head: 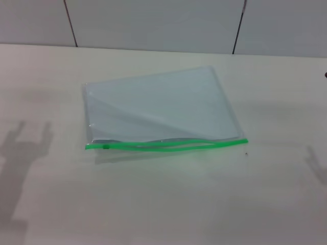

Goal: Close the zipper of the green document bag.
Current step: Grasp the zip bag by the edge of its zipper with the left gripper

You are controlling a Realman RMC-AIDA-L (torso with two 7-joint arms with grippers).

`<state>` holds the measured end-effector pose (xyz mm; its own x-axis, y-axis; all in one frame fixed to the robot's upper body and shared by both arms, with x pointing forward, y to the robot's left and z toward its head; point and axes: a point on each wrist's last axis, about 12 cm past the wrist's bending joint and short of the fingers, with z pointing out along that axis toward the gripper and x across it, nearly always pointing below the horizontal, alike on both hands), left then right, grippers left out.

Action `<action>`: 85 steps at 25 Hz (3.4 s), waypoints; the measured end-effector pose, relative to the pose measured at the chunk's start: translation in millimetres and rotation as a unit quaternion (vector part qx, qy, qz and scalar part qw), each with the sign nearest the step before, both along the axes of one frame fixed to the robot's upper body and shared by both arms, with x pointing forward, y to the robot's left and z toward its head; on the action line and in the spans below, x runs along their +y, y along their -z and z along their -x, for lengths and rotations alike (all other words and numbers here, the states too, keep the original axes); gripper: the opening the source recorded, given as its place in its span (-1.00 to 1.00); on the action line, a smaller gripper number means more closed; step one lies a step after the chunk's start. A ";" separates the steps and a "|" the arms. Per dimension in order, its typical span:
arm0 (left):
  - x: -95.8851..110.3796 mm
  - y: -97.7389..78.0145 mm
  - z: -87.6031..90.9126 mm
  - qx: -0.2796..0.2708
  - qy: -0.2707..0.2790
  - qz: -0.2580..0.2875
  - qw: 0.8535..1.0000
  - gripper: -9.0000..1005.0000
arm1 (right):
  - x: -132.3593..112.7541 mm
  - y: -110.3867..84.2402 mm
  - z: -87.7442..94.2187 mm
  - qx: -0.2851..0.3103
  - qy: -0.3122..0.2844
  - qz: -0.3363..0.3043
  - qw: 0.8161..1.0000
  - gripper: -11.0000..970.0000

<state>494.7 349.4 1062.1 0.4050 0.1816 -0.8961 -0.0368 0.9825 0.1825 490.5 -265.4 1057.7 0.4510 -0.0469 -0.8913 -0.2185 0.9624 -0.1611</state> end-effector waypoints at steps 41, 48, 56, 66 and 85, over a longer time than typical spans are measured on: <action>-37.4 59.1 47.5 0.135 0.305 -0.375 0.865 0.29 | -4.7 1.1 -1.4 0.003 0.009 0.009 1.000 0.83; -24.6 58.0 47.0 0.142 0.266 -0.382 0.874 0.30 | -4.4 1.3 -1.3 0.003 0.008 0.009 1.000 0.83; -22.9 58.0 32.4 0.157 0.249 -0.397 0.869 0.29 | -4.1 1.5 -1.1 0.004 0.006 0.009 1.000 0.83; -32.8 53.9 6.0 0.158 0.260 -0.424 0.853 0.29 | -3.0 0.8 -0.7 0.001 0.004 0.008 1.000 0.83; -48.3 48.9 -23.8 0.151 0.276 -0.476 0.822 0.10 | 2.5 -0.5 -1.6 -0.002 -0.008 0.006 1.000 0.83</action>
<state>518.5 301.1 1013.2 0.4469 0.7208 -0.5299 0.5541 0.2421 0.7965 492.2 -263.0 1058.2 0.4560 -0.0508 -0.8885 -0.2336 0.9565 -0.1746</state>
